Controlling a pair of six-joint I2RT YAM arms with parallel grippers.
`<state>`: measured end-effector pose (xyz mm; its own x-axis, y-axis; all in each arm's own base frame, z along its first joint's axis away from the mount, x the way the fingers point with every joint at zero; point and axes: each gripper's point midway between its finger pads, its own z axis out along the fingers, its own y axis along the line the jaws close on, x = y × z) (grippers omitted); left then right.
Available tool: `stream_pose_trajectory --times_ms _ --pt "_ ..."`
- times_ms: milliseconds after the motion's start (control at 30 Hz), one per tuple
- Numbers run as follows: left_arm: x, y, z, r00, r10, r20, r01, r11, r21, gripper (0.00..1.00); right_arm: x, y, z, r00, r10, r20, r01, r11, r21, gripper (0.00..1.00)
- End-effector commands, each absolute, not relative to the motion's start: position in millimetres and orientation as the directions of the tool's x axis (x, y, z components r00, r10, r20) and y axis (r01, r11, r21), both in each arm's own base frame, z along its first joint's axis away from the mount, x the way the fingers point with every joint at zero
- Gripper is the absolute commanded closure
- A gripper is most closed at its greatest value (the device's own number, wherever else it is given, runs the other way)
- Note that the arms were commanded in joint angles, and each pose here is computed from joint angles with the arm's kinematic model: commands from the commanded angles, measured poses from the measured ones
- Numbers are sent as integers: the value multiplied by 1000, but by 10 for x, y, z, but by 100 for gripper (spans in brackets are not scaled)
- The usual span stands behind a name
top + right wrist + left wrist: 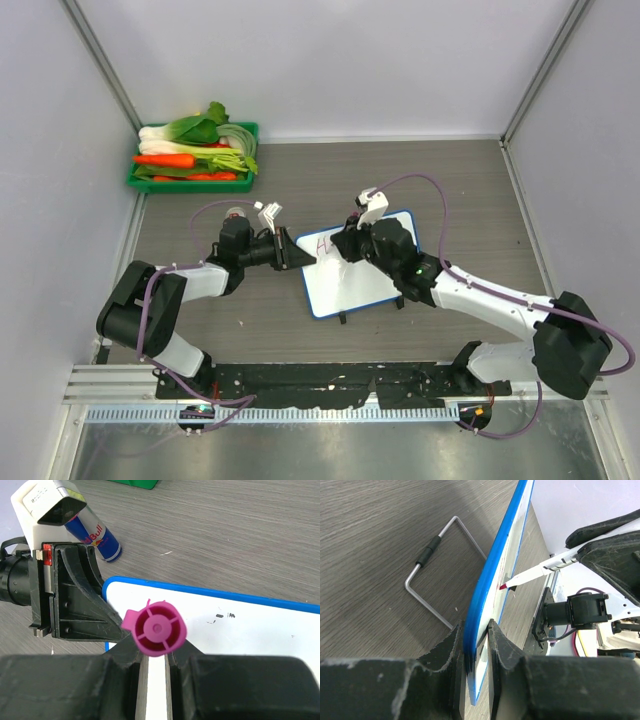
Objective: Write a sentence on the whiteboard
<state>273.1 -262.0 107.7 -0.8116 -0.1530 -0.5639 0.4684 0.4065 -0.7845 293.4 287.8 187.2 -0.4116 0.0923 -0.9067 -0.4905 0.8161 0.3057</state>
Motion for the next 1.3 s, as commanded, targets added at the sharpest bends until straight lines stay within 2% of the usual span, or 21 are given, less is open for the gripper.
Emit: stream_pose_trajectory --times_ms 0,300,533,1267 --pt "2710 -2565 759 -820 -100 -563 451 491 -745 100 2907 2859 2054 -397 116 -910 -499 806 320 99" --pt "2706 -2565 753 -822 -99 -560 450 491 -746 100 2964 2818 2393 -333 186 -924 -485 807 337 99" --pt "2706 -2571 758 -822 -98 -562 451 490 -746 100 3092 2762 2325 -315 180 -932 -431 848 310 99" --pt "2710 -2568 762 -822 -99 -561 451 490 -746 100 3175 2742 2291 -302 209 -930 -391 863 321 98"
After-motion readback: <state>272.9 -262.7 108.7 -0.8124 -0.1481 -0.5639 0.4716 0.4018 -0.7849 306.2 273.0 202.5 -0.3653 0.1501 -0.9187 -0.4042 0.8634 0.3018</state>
